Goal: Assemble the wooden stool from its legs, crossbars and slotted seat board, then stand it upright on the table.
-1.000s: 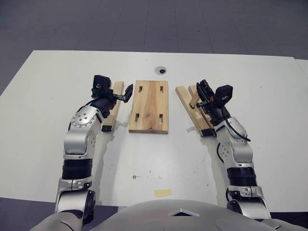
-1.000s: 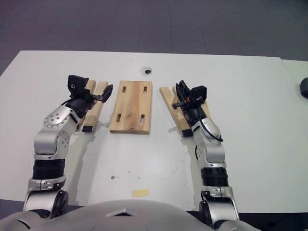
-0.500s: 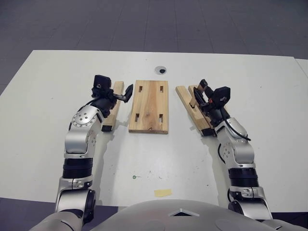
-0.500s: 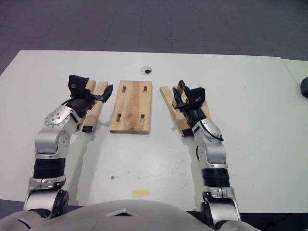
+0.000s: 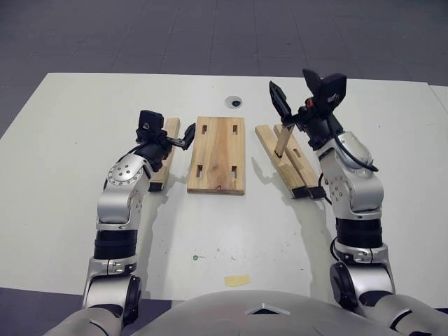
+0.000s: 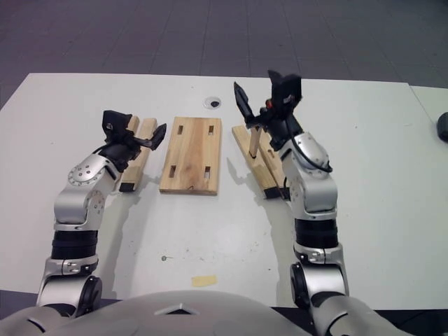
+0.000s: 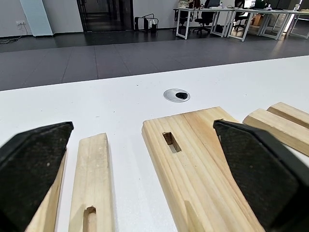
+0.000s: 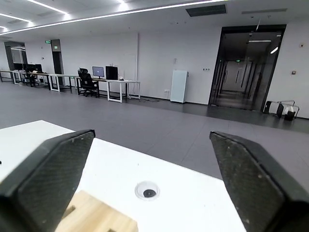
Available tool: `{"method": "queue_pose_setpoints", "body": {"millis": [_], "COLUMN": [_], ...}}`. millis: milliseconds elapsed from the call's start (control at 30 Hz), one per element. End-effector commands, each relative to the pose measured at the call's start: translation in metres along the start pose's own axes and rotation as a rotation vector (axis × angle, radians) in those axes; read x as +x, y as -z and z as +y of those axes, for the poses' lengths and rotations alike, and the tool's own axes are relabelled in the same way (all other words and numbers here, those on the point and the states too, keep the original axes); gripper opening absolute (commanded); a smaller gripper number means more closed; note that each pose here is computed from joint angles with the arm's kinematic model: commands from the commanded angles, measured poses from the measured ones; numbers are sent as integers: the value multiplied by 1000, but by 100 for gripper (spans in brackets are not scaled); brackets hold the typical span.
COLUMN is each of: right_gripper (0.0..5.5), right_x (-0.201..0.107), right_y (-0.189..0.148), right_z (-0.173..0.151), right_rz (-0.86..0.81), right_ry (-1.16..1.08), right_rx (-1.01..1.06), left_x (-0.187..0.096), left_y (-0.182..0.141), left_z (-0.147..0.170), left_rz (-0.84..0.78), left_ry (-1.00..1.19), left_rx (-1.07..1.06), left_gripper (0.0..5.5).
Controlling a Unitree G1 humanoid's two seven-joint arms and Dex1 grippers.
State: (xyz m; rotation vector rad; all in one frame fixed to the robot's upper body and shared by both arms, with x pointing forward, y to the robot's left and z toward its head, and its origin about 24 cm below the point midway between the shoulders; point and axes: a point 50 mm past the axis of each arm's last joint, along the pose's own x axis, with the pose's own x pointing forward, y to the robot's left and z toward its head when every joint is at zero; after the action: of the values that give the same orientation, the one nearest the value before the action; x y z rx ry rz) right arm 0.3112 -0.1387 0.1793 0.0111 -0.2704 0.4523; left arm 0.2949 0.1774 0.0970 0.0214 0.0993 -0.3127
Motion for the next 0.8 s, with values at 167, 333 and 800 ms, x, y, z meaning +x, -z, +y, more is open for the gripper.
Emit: {"method": "queue_pose_setpoints", "body": {"millis": [167, 333, 800], "right_gripper": [537, 537, 537], "right_x": [28, -13, -9], "right_y": [-33, 96, 50], "right_z": [0, -3, -25], "right_rz": [-80, 366, 120], "right_ry": [-34, 14, 122], "right_rx": [40, 136, 197], "left_x": [2, 1, -1], "left_y": [0, 4, -2], "left_z": [-3, -5, -17], "left_rz": [-4, 6, -16], "left_ry": [4, 5, 80], "left_rx": [13, 4, 3], "left_gripper": [540, 540, 540]}}
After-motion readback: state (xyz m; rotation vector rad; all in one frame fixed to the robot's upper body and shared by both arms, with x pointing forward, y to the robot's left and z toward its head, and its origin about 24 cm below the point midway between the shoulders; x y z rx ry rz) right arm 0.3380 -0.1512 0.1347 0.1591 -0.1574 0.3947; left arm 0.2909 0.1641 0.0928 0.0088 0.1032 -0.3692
